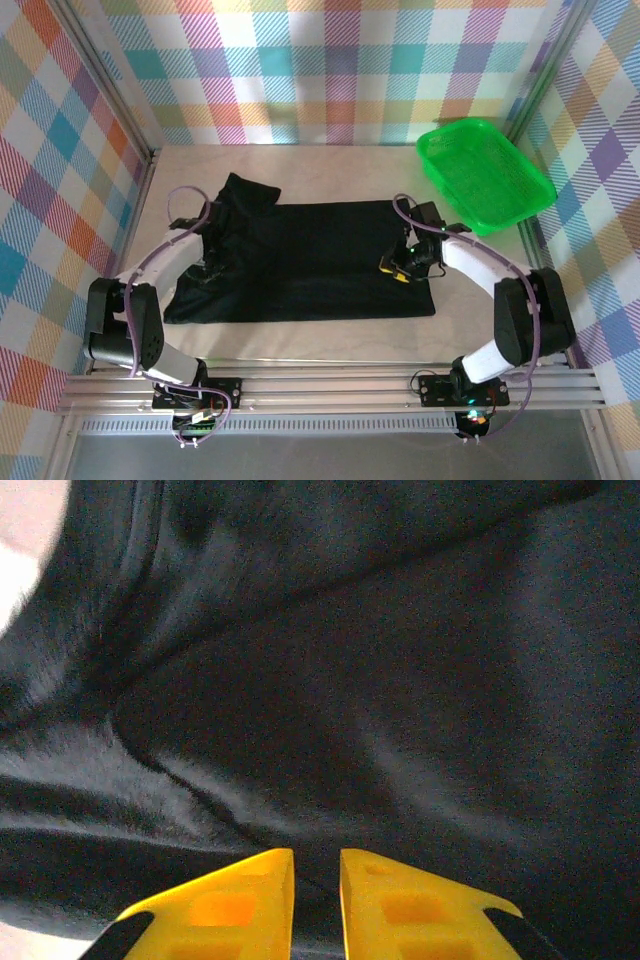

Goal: Fold and stack the t-shirts

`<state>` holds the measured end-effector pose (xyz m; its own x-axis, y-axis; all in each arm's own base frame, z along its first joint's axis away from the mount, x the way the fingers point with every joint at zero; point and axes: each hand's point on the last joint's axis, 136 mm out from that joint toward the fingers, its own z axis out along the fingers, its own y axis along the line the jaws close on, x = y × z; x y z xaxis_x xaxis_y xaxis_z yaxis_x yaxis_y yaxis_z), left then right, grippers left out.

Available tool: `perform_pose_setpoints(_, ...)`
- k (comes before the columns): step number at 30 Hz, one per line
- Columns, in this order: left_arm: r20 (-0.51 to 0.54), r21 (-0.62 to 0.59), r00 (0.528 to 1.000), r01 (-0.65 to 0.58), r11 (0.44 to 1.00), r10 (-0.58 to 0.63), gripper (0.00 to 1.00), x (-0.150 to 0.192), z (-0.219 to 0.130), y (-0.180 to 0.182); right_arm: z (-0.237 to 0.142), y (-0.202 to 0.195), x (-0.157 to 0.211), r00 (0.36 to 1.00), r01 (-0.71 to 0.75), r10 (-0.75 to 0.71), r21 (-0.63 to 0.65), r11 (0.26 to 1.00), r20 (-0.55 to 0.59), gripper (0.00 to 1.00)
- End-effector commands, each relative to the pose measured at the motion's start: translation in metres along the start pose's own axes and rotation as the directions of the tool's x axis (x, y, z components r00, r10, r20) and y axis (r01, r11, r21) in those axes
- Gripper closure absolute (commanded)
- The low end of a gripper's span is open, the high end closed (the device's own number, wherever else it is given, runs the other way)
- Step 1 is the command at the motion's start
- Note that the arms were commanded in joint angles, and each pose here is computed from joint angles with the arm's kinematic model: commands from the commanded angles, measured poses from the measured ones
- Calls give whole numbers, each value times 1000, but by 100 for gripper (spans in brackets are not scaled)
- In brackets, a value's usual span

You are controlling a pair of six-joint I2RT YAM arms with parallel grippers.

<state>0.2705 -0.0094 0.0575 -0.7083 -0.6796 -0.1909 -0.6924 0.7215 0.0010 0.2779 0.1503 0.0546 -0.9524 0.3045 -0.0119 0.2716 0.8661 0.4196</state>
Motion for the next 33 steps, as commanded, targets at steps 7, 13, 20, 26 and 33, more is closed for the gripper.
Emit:
perform_pose_setpoints(7, -142, -193, 943, 271, 943, -300, 86, 24, 52, 70, 31, -60, 12, 993, -37, 66, 271, 962, -99, 66)
perform_pose_setpoints(13, -167, -282, 918, 305, 910, -359, 85, 35, 55, 99, 27, -72, 39, 979, -62, 120, 325, 944, -162, 62)
perform_pose_setpoints(20, -153, -302, 906, 338, 891, -395, 85, 35, 46, 116, 24, -64, 83, 949, -123, 199, 295, 948, -245, 59)
perform_pose_setpoints(26, -81, -221, 918, 363, 905, -387, 81, 0, 19, 102, 0, -21, 51, 990, -61, 78, 136, 989, -120, 53)
perform_pose_setpoints(33, 90, 127, 955, 270, 954, -282, 58, -103, -35, -30, -40, 53, -42, 976, 175, -169, -29, 984, 136, 45)
